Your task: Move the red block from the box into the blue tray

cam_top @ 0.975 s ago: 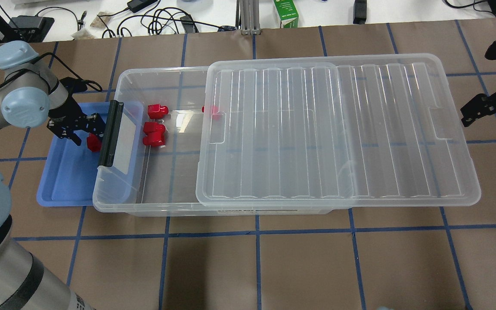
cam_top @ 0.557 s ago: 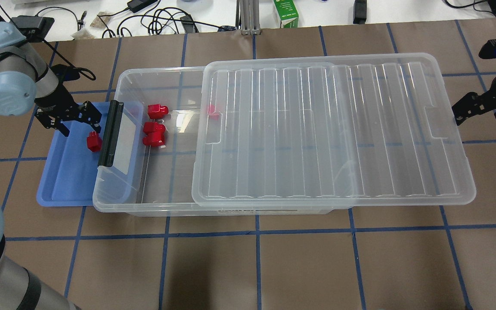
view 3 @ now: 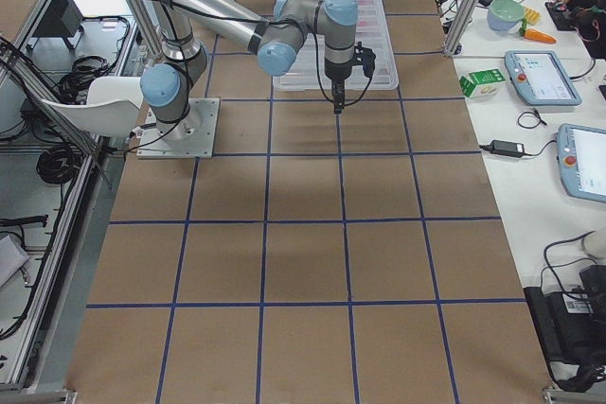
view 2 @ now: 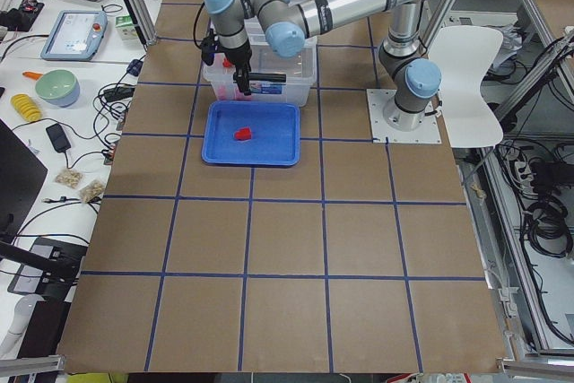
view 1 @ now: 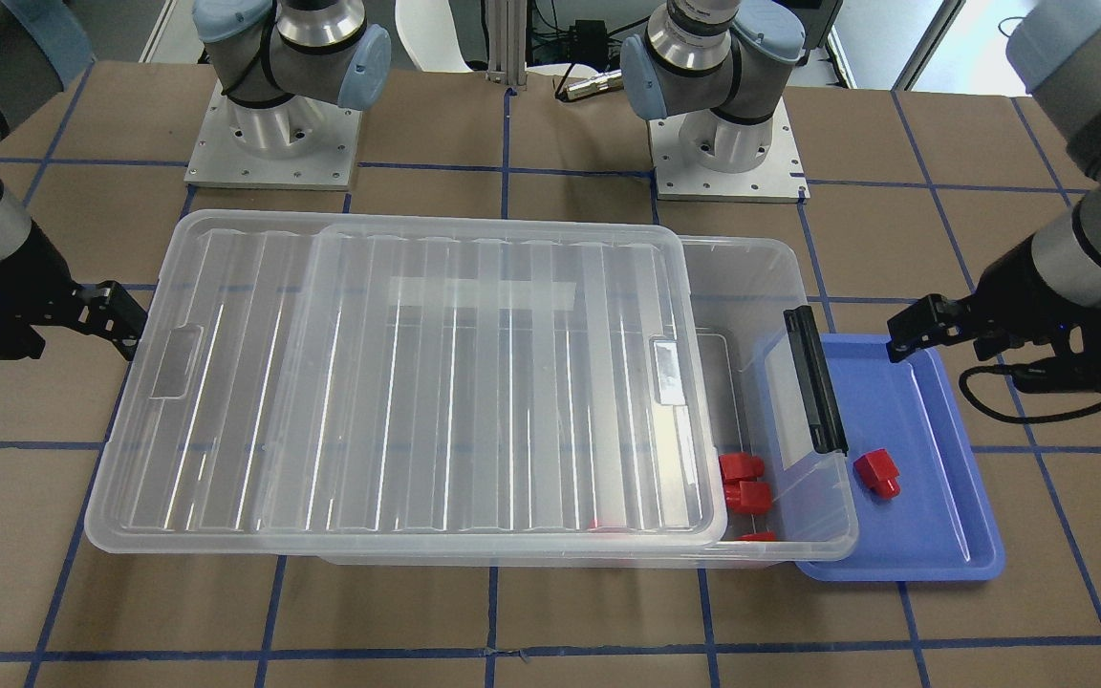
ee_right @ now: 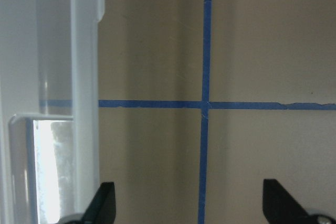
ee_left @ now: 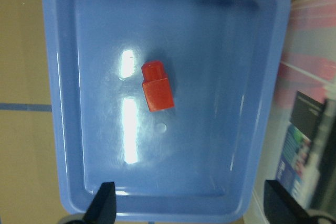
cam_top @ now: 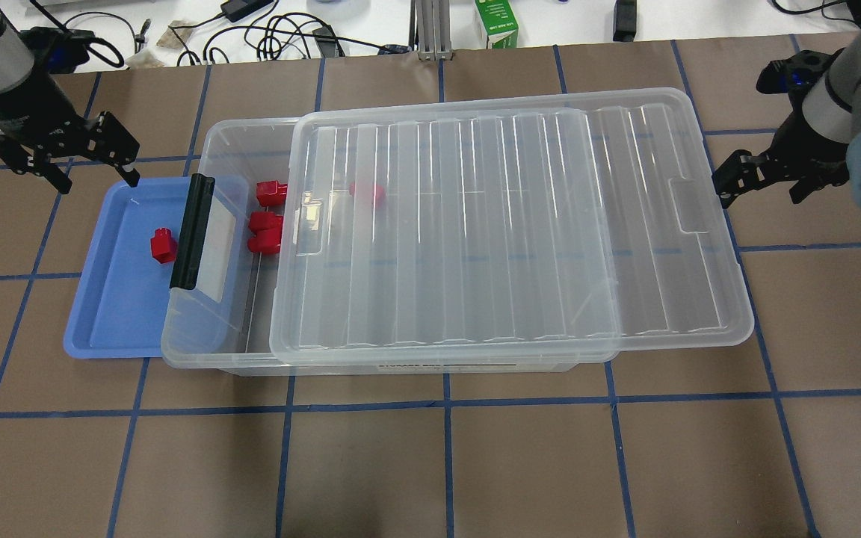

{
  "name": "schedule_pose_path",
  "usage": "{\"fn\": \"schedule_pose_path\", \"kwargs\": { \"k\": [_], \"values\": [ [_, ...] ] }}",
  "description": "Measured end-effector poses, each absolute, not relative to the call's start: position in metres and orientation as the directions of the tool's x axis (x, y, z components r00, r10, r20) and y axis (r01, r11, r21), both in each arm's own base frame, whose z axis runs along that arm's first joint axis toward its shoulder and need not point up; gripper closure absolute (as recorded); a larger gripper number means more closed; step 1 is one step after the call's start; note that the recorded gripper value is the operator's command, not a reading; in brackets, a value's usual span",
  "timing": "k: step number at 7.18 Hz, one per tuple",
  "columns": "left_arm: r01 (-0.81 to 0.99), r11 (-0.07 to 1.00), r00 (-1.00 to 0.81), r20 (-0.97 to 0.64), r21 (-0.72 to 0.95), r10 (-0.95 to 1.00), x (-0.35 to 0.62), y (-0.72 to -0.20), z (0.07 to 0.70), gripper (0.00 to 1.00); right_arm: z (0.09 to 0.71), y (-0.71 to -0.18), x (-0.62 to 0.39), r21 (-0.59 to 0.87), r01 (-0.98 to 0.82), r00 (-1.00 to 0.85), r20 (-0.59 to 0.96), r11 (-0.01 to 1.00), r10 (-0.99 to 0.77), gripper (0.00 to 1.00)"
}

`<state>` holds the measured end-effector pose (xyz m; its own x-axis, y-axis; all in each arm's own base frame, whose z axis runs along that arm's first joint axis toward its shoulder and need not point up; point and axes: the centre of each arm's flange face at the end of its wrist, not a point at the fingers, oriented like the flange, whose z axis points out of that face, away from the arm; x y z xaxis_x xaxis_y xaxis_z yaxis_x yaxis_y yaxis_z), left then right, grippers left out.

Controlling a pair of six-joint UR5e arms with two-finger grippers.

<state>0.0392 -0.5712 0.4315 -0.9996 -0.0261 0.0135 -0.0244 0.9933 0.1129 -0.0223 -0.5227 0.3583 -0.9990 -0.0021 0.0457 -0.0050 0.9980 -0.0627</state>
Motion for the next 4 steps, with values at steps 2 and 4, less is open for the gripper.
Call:
{"fn": "schedule_pose_path", "kwargs": {
  "k": [2,4],
  "values": [
    [0.072,0.996,-0.997,0.001,0.06,0.072,-0.027,-0.541,0.48,0.0,0.358,-0.527,0.024,-0.092,-0.004,-0.999,0.051,0.996,0.0,0.0],
    [0.125,0.991,-0.992,-0.005,0.048,0.126,-0.069,-0.522,0.487,0.0,0.36,-0.527,0.058,-0.122,-0.027,-0.998,0.054,0.992,-0.02,0.0]
  ]
}}
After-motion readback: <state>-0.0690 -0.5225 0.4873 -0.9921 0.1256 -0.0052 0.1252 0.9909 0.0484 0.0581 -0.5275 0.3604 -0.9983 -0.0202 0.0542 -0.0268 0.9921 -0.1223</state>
